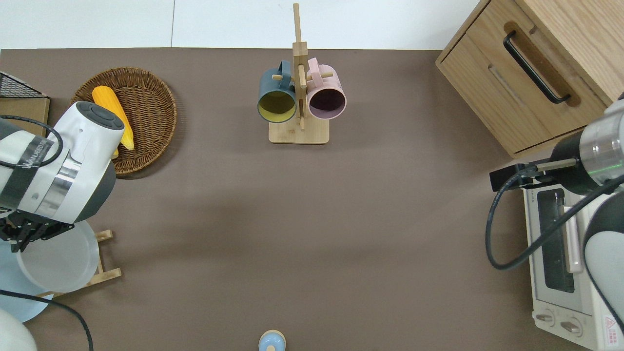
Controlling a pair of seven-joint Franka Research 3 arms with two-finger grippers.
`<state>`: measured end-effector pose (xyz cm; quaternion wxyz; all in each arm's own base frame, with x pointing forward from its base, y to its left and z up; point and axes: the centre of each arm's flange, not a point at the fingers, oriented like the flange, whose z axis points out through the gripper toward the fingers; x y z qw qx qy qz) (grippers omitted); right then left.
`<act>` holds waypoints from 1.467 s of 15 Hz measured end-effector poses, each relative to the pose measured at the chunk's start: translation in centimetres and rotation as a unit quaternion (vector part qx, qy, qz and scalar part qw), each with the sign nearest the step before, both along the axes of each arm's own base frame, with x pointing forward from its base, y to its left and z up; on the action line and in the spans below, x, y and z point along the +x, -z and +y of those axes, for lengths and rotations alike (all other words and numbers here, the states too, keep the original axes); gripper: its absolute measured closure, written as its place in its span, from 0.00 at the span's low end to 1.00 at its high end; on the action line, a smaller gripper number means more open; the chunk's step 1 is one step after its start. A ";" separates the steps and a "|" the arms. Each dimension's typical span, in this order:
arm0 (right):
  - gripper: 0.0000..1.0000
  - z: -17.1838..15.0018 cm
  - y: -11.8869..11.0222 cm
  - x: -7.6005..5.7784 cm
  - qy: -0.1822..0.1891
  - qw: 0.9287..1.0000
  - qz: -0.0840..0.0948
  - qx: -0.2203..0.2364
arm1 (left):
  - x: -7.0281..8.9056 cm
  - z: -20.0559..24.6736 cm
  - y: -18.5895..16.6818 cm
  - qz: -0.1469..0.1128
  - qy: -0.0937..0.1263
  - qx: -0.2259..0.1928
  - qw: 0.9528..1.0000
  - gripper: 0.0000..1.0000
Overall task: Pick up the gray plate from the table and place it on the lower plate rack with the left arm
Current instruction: 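Lower the gray plate upright into the lower slot of the rack, then open the left gripper and pull it back from the plate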
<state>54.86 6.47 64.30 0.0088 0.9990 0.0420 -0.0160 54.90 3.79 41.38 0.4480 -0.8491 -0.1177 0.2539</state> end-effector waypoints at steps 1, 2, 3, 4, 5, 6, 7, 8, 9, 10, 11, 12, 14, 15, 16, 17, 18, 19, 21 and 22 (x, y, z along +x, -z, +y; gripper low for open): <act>0.01 0.0 0.0 0.0 0.000 1.000 0.000 0.000 | -0.1 -0.1 0.1 0.001 -0.002 -0.004 1.000 0.99; 0.01 0.0 0.0 0.0 0.000 1.000 0.000 0.000 | -0.1 -0.2 0.3 0.003 -0.004 -0.008 1.000 0.99; 0.01 0.0 0.0 0.0 0.000 1.000 0.000 0.000 | -0.2 -0.3 0.6 0.005 -0.007 -0.013 1.000 0.99; 0.01 0.0 0.0 0.0 0.000 1.000 0.000 0.000 | -0.4 -0.3 0.8 0.007 -0.010 -0.018 1.000 0.99; 0.01 0.0 0.0 0.0 0.000 1.000 0.000 0.000 | -0.5 -0.3 1.0 0.009 -0.013 -0.022 1.000 0.99; 0.01 0.0 0.0 0.0 0.000 1.000 0.000 0.000 | -0.6 -0.3 1.2 0.010 -0.015 -0.025 1.000 0.99; 0.01 0.0 0.0 0.0 0.000 1.000 0.000 0.000 | -0.6 -0.3 1.2 0.010 -0.016 -0.026 0.999 0.99; 0.01 0.0 0.0 0.0 0.000 1.000 0.000 0.000 | -0.6 -0.3 1.2 0.010 -0.017 -0.027 0.999 0.98; 0.01 0.0 0.0 0.0 0.000 1.000 0.000 0.000 | -0.6 -0.3 1.2 0.010 -0.017 -0.028 0.999 0.90; 0.01 0.0 0.0 0.0 0.000 1.000 0.000 0.000 | -0.6 -0.4 1.2 0.011 -0.017 -0.028 0.999 0.80; 0.01 0.0 0.0 0.0 0.000 1.000 0.000 0.000 | -0.6 -0.4 1.2 0.011 -0.017 -0.028 0.999 0.70; 0.01 0.0 0.0 0.0 0.000 1.000 0.000 0.000 | -0.6 -0.4 1.2 0.011 -0.017 -0.029 0.999 0.59; 0.01 0.0 0.0 0.0 0.000 1.000 0.000 0.000 | -0.6 -0.4 1.2 0.011 -0.017 -0.029 0.999 0.54; 0.01 0.0 0.0 0.0 0.000 1.000 0.000 0.000 | -0.6 -0.4 1.2 0.011 -0.017 -0.029 0.999 0.49; 0.01 0.0 0.0 0.0 0.000 1.000 0.000 0.000 | -0.6 -0.4 1.2 0.011 -0.017 -0.029 0.999 0.47; 0.01 0.0 0.0 0.0 0.000 1.000 0.000 0.000 | -0.6 -0.4 1.2 0.011 -0.017 -0.029 0.999 0.39; 0.01 0.0 0.0 0.0 0.000 1.000 0.000 0.000 | -0.6 -0.4 1.2 0.011 -0.018 -0.030 0.999 0.29; 0.01 0.0 0.0 0.0 0.000 1.000 0.000 0.000 | -0.6 -0.6 1.2 0.009 -0.020 -0.036 0.999 0.18; 0.01 0.0 0.0 0.0 0.000 1.000 0.000 0.000 | -0.4 -1.0 0.8 0.001 -0.028 -0.055 0.998 0.01; 0.01 0.0 0.0 0.0 0.000 1.000 0.000 0.000 | -0.1 -1.4 0.3 -0.008 -0.034 -0.070 0.997 0.00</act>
